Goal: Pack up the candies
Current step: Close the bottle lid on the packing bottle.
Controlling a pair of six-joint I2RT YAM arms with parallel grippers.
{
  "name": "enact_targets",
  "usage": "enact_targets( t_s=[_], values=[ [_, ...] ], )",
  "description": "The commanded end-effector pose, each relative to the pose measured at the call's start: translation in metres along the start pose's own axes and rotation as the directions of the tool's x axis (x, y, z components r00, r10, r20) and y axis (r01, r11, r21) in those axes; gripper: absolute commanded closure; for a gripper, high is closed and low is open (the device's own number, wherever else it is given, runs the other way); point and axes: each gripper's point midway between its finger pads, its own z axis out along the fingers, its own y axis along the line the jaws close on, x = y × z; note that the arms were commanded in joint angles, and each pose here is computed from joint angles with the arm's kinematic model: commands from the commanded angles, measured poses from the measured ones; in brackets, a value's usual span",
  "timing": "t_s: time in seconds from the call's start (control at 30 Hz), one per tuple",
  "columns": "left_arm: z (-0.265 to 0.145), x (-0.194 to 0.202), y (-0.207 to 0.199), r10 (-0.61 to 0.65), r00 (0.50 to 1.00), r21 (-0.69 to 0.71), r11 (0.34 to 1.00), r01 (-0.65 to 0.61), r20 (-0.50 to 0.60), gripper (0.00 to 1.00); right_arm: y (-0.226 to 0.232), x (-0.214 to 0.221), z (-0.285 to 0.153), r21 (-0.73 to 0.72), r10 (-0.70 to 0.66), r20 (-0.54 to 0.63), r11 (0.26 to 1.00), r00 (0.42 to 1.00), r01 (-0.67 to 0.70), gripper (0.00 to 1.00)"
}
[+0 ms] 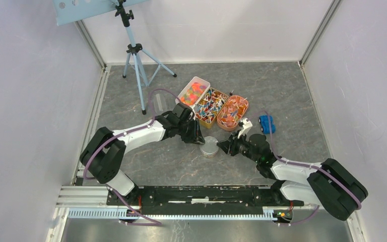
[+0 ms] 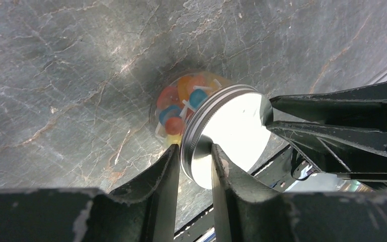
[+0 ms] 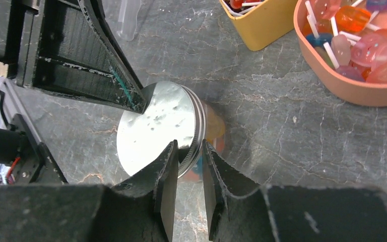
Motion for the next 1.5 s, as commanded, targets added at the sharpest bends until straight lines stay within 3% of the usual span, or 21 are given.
enact_targets(
  t_s=[0.0,0.3,0.47,0.57,1.0,1.27,1.47],
  values=[
    [0.017,0.037,0.058,-0.073,0.994,-0.192,0.98,0.055,-0.086,0.67,-0.013,0.049,-0.017,0.026,0.097,-0.112,0.995,0.989,-0.095,0.71],
    [0.0,0.027,0.021,-0.044,0.998,-0.017,0.999,0.043,-0.039,0.66,0.0,0.024,-0.007,-0.029,0.059,-0.062,0.998,0.996,-0.06,0.67],
    [-0.013,0.014,0.002,-0.026,1.0,0.032,0.999,0.026,-0.011,0.57,0.015,0.004,-0.004,-0.097,0.025,-0.046,0.995,0.999,-0.029,0.51],
    [-0.018,0.006,-0.007,-0.015,1.0,0.048,0.999,0.014,0.008,0.48,0.02,-0.005,-0.006,-0.104,0.007,-0.031,0.995,1.0,-0.01,0.48],
    [-0.018,0.011,-0.011,-0.014,1.0,0.077,0.997,0.015,-0.017,0.49,0.022,0.001,-0.009,-0.121,0.01,-0.046,0.993,0.999,-0.016,0.58],
    [-0.005,0.034,0.028,-0.065,0.995,-0.065,0.996,0.061,-0.072,0.62,0.006,0.038,-0.02,-0.084,0.072,-0.094,0.993,0.993,-0.08,0.63],
    [0.005,0.041,0.037,-0.083,0.995,-0.061,0.995,0.08,-0.054,0.65,-0.005,0.05,-0.029,-0.043,0.077,-0.09,0.996,0.993,-0.081,0.63]
  ],
)
